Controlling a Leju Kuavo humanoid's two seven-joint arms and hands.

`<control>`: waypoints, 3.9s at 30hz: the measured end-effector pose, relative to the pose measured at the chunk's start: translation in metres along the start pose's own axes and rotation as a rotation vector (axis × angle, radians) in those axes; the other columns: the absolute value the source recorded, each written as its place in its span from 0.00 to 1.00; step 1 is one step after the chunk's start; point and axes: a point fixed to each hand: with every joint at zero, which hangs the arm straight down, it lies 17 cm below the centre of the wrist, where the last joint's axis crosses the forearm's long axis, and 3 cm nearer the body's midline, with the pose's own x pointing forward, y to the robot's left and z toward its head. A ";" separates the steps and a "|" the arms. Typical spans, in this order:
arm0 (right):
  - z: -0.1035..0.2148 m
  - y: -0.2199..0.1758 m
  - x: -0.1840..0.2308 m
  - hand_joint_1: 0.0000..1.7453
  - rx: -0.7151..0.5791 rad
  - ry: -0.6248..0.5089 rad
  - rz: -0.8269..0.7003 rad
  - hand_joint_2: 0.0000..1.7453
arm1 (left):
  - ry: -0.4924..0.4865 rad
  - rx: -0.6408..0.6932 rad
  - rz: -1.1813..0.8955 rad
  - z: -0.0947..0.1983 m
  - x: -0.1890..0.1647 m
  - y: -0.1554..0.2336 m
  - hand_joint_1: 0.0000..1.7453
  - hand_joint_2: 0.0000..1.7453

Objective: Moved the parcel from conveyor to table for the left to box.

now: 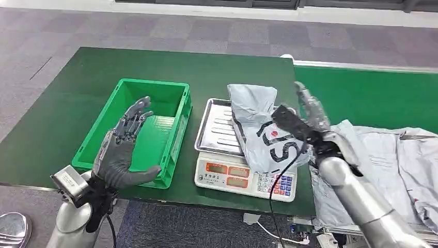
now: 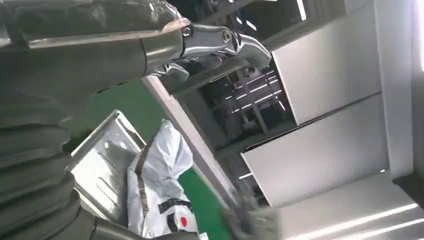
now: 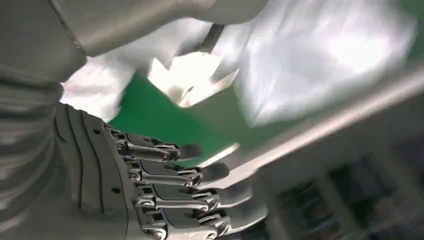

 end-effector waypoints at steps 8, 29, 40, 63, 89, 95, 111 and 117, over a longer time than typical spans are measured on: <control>0.029 -0.074 -0.038 0.00 -0.200 0.090 -0.067 1.00 | -0.006 -0.007 0.001 -0.001 0.004 -0.003 0.00 1.00; 0.058 -0.094 -0.056 0.00 -0.303 0.115 -0.117 1.00 | 0.016 -0.041 -0.021 -0.004 -0.002 -0.010 0.00 1.00; 0.063 -0.094 -0.062 0.00 -0.315 0.130 -0.130 1.00 | 0.021 -0.042 -0.020 -0.006 -0.005 -0.010 0.00 1.00; 0.155 -0.038 -0.077 0.00 -0.402 0.203 -0.310 1.00 | -0.169 -0.292 -0.368 -0.164 0.020 -0.087 0.00 1.00; 0.185 -0.025 -0.073 0.00 -0.420 0.222 -0.363 1.00 | -0.138 -0.451 -0.499 -0.197 -0.001 -0.126 0.00 1.00; 0.185 -0.024 -0.074 0.00 -0.421 0.220 -0.371 1.00 | -0.152 -0.456 -0.659 -0.205 -0.011 -0.128 0.00 1.00; 0.158 -0.002 -0.058 0.00 -0.369 0.176 -0.403 1.00 | -0.181 -0.621 -1.066 -0.167 -0.088 -0.171 0.00 1.00; 0.148 0.011 -0.052 0.00 -0.337 0.166 -0.417 1.00 | -0.168 -0.664 -1.067 -0.156 -0.098 -0.183 0.00 1.00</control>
